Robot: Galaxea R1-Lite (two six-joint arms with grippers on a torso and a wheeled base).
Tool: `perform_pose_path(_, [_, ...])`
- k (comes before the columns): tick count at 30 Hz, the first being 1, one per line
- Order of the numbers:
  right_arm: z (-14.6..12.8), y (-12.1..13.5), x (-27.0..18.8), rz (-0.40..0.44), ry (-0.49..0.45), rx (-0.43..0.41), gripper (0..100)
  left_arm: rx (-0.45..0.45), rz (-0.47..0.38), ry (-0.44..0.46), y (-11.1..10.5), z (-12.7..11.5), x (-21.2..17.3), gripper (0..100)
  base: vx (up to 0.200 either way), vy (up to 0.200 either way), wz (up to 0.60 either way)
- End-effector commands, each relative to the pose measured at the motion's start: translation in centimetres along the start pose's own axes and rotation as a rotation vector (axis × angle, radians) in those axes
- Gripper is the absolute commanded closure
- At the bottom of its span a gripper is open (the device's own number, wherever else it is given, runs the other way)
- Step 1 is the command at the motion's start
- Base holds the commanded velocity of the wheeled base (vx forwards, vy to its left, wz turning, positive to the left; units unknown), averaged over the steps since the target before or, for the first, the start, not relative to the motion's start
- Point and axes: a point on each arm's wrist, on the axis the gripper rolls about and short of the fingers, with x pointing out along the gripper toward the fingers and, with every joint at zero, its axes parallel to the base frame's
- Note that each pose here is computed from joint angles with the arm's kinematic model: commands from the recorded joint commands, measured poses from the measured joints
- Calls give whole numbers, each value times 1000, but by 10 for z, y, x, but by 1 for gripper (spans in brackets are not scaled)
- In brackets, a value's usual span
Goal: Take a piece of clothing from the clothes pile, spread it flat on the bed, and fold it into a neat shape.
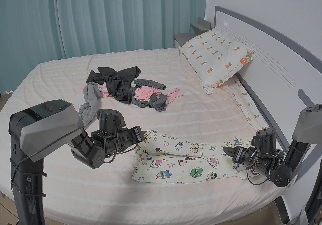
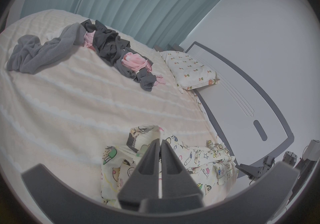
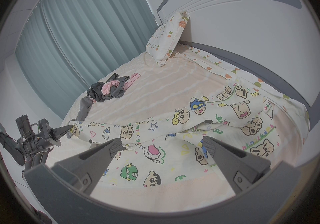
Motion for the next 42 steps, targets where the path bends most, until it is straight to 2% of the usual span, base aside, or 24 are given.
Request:
perform_pose_path(1, [0,0,0,0,0,0,0,19,-6,-6,-1,1,2,100,0,0,0])
perform_pose_path(8, [-1,0,1,1,4,-2,0,115,-9,-51,4,4,12,100,0,0,0])
perform_pose_path(15, [-1,0,1,1,4,-2,0,169,15,-95,5,9,22,100,0,0,0])
perform_pose_path(29, [-1,0,1,1,4,-2,0,219,-17,-164,-5,25,34,100,0,0,0])
perform_pose_path(38, [-1,0,1,2,5,-2,0,238,34,-202,0,25,45,100,0,0,0])
perform_pose_path(42, [-1,0,1,1,6,-2,0,239,47,-188,1,20,44,100,0,0,0])
